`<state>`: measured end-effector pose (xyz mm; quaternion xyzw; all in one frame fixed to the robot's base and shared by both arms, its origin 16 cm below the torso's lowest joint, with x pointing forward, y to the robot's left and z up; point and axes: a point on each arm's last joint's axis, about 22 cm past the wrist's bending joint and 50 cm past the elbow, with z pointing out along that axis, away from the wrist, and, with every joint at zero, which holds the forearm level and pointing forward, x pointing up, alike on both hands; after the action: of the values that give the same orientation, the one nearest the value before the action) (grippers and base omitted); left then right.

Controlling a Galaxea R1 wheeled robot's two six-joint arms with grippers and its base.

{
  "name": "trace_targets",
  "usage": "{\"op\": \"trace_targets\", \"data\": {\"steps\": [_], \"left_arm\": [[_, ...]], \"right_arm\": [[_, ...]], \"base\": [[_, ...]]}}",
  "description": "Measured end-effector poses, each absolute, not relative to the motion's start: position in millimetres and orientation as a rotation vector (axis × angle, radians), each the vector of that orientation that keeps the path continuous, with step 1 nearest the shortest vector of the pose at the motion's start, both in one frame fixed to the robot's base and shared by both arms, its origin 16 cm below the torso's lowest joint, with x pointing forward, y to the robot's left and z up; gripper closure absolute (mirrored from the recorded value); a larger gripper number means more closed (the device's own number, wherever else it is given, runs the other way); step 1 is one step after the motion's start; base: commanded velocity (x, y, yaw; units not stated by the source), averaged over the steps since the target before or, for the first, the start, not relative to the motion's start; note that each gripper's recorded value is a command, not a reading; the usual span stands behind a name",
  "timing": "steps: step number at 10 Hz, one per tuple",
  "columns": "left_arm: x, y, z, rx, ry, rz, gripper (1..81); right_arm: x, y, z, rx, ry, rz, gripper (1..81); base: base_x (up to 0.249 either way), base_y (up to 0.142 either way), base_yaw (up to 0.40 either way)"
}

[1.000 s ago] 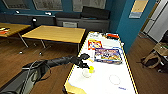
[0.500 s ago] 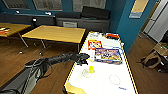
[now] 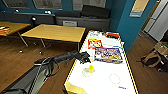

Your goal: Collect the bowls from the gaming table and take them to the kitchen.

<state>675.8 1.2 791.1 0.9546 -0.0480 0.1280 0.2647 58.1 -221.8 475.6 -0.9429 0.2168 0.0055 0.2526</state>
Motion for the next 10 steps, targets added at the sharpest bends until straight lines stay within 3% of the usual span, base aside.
{"op": "trace_targets", "data": {"steps": [3,5,10], "left_arm": [[662.2,-8.3,734.1,2.583,-0.114,0.236,1.0],[664.7,-0.1,724.3,2.596,-0.100,0.229,1.0],[675.4,-24.1,728.1,2.602,-0.065,0.250,1.0]], "right_arm": [[34.1,-221.0,468.6,-2.571,0.614,0.105,81.1],[36.5,-221.3,467.1,-2.572,0.615,0.108,81.1],[39.0,-220.9,466.8,-2.571,0.614,0.104,81.1]], "base": [[0.000,0.000,0.000],[0.000,0.000,0.000],[0.000,0.000,0.000]]}}
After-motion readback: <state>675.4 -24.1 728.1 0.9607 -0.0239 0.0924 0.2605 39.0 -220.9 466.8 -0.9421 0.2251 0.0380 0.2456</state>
